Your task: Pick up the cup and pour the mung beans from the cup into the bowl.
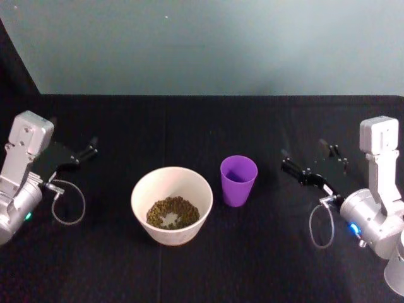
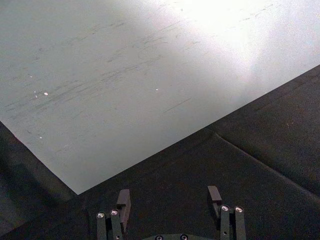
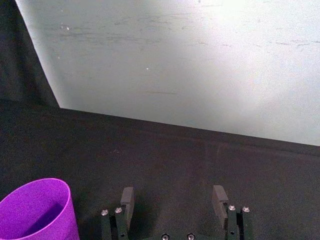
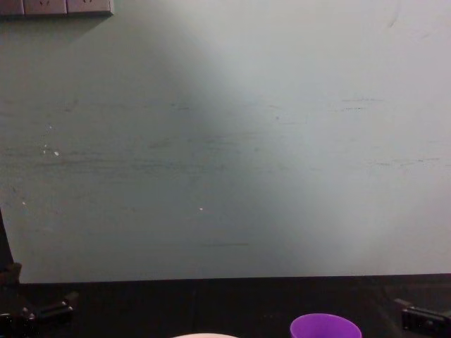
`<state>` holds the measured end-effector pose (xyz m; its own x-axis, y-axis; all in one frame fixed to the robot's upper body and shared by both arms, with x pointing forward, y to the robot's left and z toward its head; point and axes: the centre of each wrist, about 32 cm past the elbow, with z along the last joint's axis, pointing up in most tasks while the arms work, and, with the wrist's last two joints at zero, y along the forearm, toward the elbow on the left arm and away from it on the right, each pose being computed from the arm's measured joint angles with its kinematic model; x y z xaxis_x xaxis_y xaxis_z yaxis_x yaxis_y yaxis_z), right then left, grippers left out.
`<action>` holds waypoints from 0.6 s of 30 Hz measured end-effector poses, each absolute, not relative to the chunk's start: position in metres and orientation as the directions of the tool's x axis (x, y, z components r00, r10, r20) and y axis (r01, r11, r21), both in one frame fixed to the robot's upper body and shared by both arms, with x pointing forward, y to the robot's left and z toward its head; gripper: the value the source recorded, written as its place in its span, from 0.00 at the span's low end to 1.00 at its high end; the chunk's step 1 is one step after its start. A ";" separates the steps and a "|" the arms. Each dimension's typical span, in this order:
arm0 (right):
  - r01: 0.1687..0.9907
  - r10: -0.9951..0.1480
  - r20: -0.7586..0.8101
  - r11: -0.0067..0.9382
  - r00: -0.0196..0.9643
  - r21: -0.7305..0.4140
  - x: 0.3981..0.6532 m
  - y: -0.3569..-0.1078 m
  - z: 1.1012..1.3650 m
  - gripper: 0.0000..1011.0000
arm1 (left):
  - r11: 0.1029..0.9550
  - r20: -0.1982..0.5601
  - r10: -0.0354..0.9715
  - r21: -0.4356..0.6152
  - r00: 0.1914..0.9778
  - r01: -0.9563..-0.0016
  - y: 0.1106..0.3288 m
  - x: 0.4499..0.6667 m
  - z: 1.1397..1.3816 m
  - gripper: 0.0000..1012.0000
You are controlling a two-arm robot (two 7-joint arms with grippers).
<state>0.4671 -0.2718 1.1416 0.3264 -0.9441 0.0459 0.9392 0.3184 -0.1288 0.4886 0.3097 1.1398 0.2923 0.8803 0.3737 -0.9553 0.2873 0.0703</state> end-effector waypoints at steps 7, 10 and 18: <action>0.943 -0.946 0.041 0.317 0.322 -0.101 0.466 -0.270 1.136 0.99 | 0.287 0.374 0.880 0.070 0.292 -0.955 0.310 0.489 1.140 0.99; 0.944 -0.946 0.039 0.317 0.322 -0.096 0.466 -0.269 1.136 0.99 | 0.287 0.374 0.880 0.070 0.292 -0.955 0.310 0.489 1.140 0.99; 0.943 -0.946 0.041 0.317 0.322 -0.099 0.466 -0.270 1.136 0.99 | 0.287 0.374 0.880 0.070 0.292 -0.955 0.310 0.489 1.140 0.99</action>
